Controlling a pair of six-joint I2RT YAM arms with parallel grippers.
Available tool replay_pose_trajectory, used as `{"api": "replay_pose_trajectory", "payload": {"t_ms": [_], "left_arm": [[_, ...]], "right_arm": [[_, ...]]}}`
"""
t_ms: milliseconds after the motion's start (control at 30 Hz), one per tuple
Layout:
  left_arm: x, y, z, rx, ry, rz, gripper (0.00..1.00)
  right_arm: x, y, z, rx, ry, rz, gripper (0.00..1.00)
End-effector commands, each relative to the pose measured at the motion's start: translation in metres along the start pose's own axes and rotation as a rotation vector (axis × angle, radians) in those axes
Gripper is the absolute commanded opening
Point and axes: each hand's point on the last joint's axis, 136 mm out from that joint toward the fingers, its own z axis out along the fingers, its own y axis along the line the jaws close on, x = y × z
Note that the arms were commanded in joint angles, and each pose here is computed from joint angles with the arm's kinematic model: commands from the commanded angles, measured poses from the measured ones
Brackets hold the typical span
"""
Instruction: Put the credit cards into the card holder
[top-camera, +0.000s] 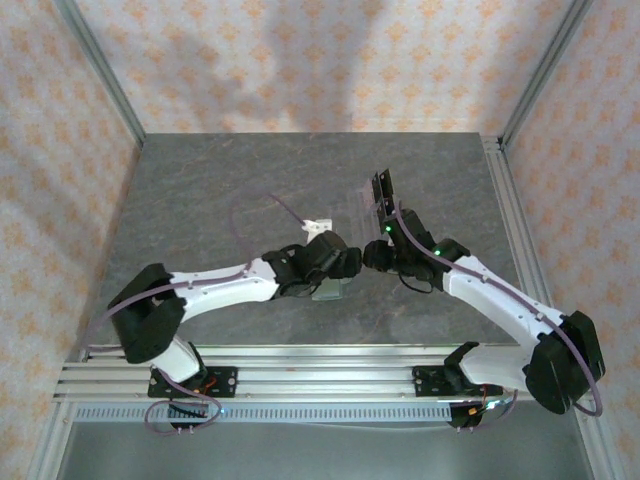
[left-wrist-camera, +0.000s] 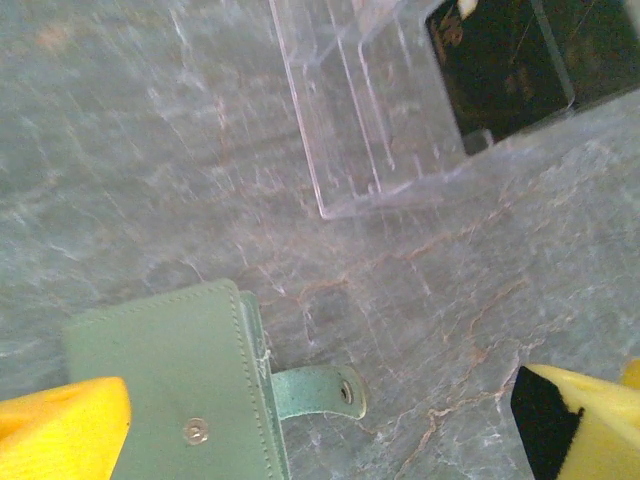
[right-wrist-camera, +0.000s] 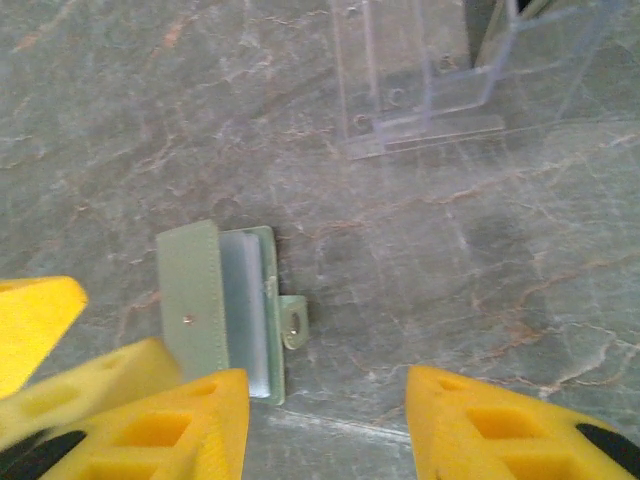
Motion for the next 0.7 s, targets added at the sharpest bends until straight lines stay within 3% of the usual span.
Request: {"api": "replay_pose_trajectory", "payload": {"t_ms": [0,167,333,667], "left_arm": [[-0.049,-0.002,-0.038,0.004,-0.122,-0.029,1.00],[-0.050,0.061,-0.055,-0.189,-0.125,-0.044,1.00],[-0.024,0.119,-0.060,-0.365,-0.048,-0.010,1.00],[0.032,0.160,-0.047,-0.444,0.071,0.007,1.00]], "right_arm": [[0.003,0.017,-0.001,-0.060,0.042,-0.018,0.45],[0.005,0.043,0.008,-0.130,0.091,-0.044,0.43],[0.015,0.078,0.030,-0.161,0.149,-0.116,0.40],[0.018,0.104,0.073,-0.173,0.194,-0.145,0.33]]}}
